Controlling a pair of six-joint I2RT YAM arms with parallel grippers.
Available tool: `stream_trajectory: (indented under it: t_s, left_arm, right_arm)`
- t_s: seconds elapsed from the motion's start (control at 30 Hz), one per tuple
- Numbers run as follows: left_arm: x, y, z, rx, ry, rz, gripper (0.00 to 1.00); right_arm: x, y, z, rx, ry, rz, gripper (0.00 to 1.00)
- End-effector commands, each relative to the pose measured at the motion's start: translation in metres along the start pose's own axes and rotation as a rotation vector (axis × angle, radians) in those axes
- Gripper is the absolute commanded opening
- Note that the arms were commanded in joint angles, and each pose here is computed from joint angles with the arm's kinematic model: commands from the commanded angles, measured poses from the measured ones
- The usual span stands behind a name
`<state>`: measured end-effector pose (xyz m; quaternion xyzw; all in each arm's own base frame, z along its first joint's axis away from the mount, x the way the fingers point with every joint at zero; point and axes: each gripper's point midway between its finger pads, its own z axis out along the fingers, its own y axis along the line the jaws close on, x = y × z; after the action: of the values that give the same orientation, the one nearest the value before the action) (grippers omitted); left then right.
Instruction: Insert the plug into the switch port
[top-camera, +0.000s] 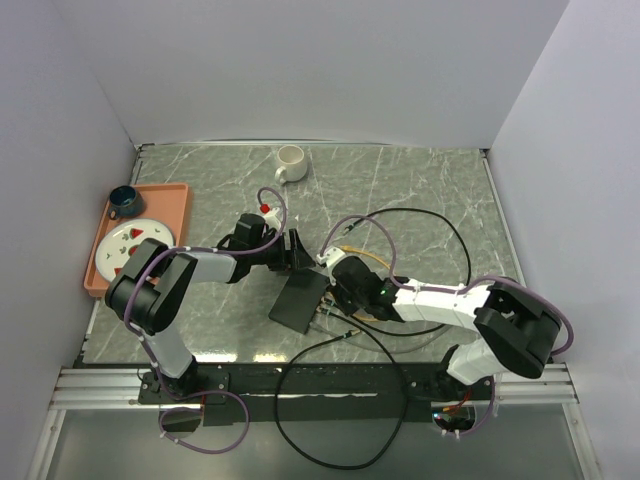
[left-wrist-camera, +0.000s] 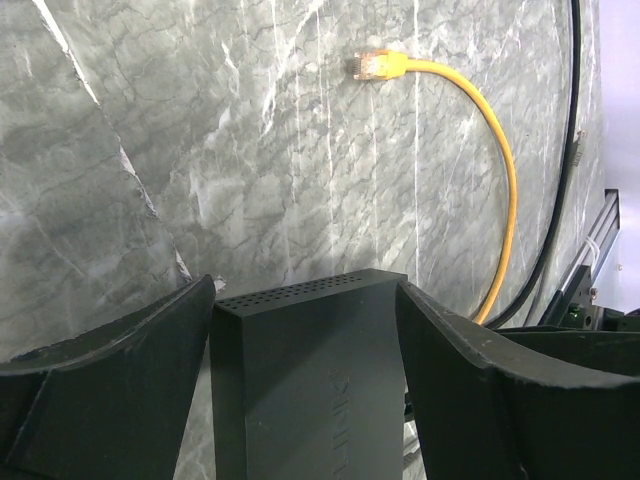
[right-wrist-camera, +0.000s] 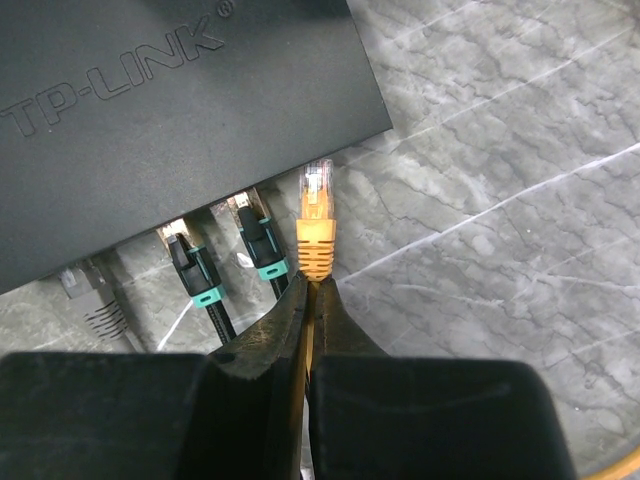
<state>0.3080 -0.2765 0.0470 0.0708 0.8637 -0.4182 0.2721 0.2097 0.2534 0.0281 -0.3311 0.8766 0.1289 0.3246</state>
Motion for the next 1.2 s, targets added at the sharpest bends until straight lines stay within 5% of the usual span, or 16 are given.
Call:
stream_trajectory:
  t_s: [0.0,0.57,1.17]
  left_arm:
    - [0.004,-0.016,0.003,0.061,0.031,0.031,0.78]
    - [0.028,-0.055,0.012,0.18,0.122,0.165,0.74]
    - [0.053,-0.059,0.006,0.174,0.16,0.155,0.71]
  right_arm:
    - [-0.027,0.018,0.005,-0.06,-0.109,0.007,0.0]
    - [-0.032,0.026,-0.002,-0.093,-0.148,-0.035,0.0]
    - [-0.041,0.02,-0.004,-0.045,-0.175,0.017,0.0]
